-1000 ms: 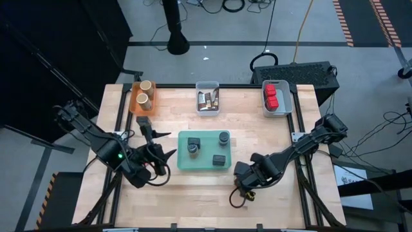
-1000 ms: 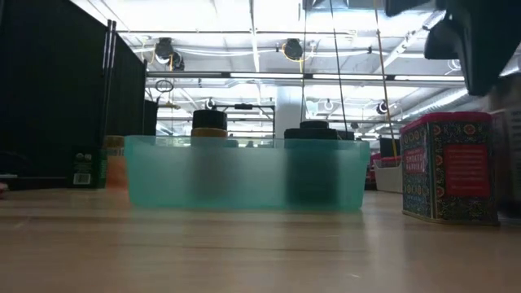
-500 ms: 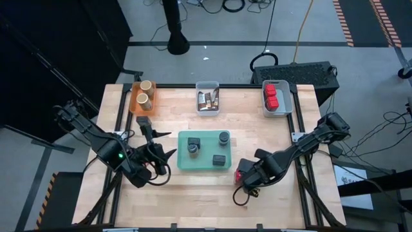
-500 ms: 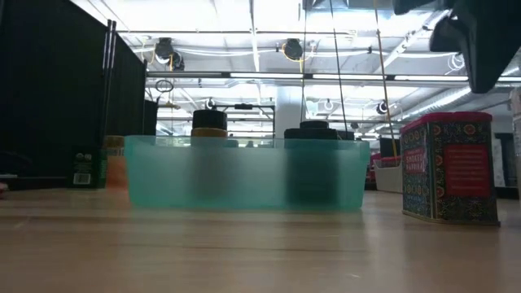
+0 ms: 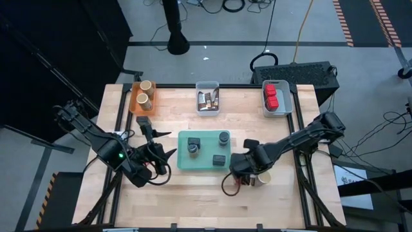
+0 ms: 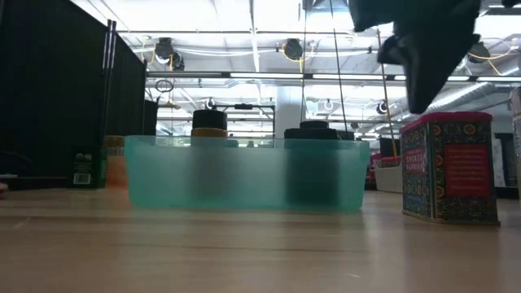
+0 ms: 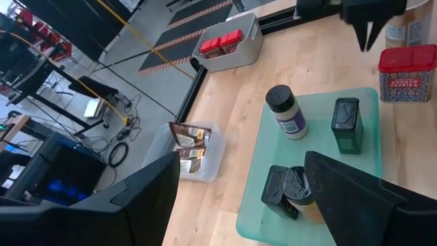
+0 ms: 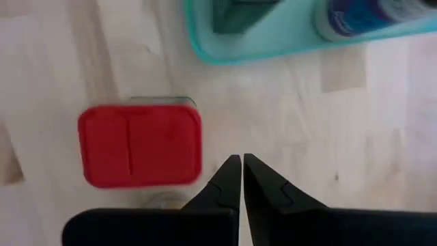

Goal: Sort spices by type
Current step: Put the red spice can into the gray bin

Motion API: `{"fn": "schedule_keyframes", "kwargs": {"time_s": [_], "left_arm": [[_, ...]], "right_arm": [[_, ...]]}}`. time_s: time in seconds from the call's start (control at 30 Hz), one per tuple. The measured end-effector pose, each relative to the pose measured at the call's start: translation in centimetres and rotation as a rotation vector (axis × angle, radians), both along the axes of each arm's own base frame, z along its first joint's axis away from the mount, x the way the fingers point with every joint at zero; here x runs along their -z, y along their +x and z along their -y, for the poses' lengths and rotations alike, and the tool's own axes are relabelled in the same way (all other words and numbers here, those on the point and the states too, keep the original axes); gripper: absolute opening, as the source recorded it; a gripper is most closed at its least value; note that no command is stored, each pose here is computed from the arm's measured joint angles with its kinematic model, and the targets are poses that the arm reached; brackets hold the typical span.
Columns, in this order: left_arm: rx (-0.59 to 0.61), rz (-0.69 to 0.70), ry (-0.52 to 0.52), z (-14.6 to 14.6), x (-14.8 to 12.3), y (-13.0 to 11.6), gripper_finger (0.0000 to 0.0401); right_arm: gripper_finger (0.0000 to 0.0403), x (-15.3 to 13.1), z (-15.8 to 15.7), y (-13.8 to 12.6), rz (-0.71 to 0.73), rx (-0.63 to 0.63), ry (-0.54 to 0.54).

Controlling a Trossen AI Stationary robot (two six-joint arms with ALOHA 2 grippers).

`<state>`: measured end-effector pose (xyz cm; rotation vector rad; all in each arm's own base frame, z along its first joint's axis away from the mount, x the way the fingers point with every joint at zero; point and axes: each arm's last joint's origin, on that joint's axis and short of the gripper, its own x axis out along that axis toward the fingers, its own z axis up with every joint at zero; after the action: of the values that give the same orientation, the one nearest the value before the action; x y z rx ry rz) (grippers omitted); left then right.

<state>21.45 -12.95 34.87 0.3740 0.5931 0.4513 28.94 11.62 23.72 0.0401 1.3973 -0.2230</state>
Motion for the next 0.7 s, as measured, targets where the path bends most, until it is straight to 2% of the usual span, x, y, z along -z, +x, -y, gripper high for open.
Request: {"fn": "schedule_keyframes", "kwargs": {"time_s": [0.23,0.37,0.6,0.7], "left_arm": [[0.0,0.0,-0.001,0.0,0.0,0.0,0.0313],[-0.002,0.003,-0.006,0.0,0.0,0.0,0.0313],[-0.001,0.003,-0.007,0.0,0.0,0.0,0.0313],[-0.001,0.003,-0.007,0.0,0.0,0.0,0.0313]], "right_arm": [[0.0,1.6,0.0,0.7,-0.056,0.003,-0.022],[0.0,2.5,-1.0,0.7,-0.102,-0.021,0.019],[0.0,2.4,-2.8,-0.2,-0.13,0.019,0.12],[0.0,2.4,-3.7,-0.5,-0.122,0.013,0.13]]}}
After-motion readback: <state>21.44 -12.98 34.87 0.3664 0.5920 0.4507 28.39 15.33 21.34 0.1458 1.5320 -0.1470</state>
